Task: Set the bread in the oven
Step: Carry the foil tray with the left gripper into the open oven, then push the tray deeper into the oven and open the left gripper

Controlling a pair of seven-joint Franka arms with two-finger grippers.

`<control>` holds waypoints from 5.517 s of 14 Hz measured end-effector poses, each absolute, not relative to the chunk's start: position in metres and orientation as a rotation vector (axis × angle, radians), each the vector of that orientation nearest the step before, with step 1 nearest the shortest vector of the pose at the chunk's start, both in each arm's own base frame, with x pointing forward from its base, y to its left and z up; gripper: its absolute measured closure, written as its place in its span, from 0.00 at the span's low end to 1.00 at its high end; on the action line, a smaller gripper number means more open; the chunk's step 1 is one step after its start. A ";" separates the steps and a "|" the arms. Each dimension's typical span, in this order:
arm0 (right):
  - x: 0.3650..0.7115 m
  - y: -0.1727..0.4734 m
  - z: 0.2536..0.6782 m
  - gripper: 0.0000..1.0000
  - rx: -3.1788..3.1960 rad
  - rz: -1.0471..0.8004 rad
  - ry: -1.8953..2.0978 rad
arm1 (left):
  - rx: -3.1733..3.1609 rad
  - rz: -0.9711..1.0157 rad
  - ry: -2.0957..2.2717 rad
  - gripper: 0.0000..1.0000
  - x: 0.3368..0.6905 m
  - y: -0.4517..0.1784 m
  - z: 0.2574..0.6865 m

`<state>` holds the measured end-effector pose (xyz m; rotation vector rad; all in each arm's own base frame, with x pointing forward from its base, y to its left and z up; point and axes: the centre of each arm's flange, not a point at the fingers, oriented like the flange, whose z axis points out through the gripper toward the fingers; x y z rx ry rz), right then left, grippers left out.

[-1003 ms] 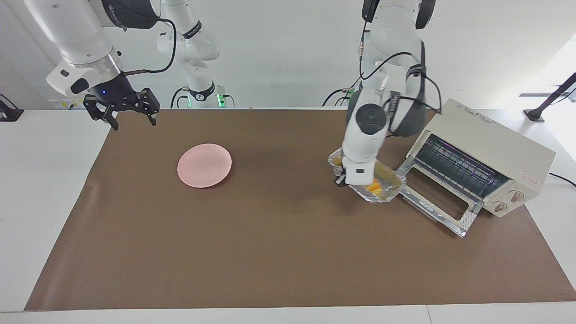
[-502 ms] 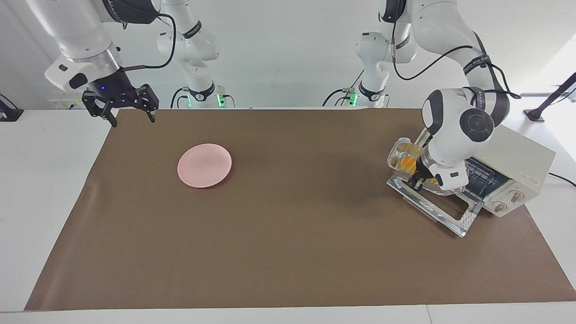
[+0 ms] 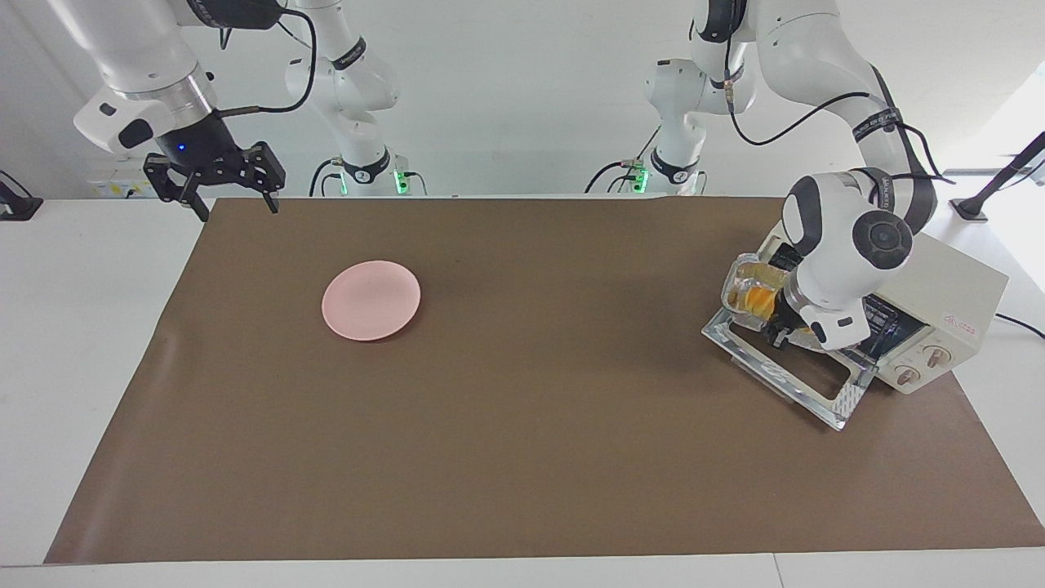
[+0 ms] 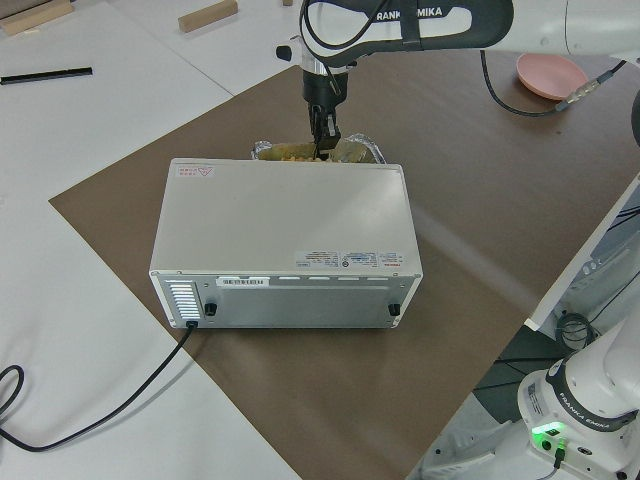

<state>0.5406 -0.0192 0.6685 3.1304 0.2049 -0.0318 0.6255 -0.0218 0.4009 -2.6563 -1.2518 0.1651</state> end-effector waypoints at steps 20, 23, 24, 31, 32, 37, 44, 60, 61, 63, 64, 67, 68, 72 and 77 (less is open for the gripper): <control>0.515 -0.024 0.669 0.00 3.138 -0.082 0.181 | -2.843 0.288 -0.825 0.98 0.603 0.034 0.383; 0.515 -0.024 0.669 0.00 3.138 -0.082 0.181 | -2.866 0.303 -0.768 0.98 0.602 0.039 0.385; 0.515 -0.024 0.669 0.00 3.138 -0.082 0.181 | -2.869 0.306 -0.756 0.98 0.602 0.039 0.385; 0.509 -0.028 0.673 0.00 3.141 -0.085 0.148 | -2.886 0.325 -0.696 0.60 0.600 0.035 0.379; 0.508 -0.028 0.675 0.00 3.141 -0.085 0.149 | -2.886 0.331 -0.693 0.48 0.599 0.035 0.376; 0.506 -0.027 0.676 0.00 3.141 -0.084 0.152 | -2.919 0.217 -0.666 0.00 0.617 0.021 0.426; 0.506 -0.027 0.676 0.00 3.141 -0.083 0.152 | -2.971 0.314 -0.469 0.00 0.591 0.027 0.492; 0.505 -0.027 0.677 0.00 3.141 -0.082 0.152 | -3.049 0.374 -0.217 0.00 0.551 -0.003 0.547; 0.505 -0.027 0.677 0.00 3.141 -0.082 0.152 | -3.064 0.359 -0.217 0.00 0.548 -0.004 0.555; 0.505 -0.027 0.677 0.00 3.141 -0.082 0.152 | -3.077 0.347 -0.217 0.00 0.541 0.000 0.567; 0.505 -0.027 0.677 0.00 3.141 -0.082 0.152 | -3.081 0.356 -0.198 0.00 0.537 0.003 0.570; 0.505 -0.027 0.677 0.00 3.141 -0.082 0.152 | -3.086 0.403 -0.162 0.00 0.532 0.014 0.572; 0.505 -0.027 0.677 0.00 3.141 -0.082 0.152 | -3.088 0.411 -0.152 0.00 0.531 0.018 0.574; 0.505 -0.027 0.677 0.00 3.141 -0.081 0.152 | -3.096 0.381 -0.114 0.00 0.532 0.010 0.587; 0.505 -0.027 0.677 0.00 3.141 -0.081 0.152 | -3.118 0.373 -0.083 0.00 0.531 0.000 0.592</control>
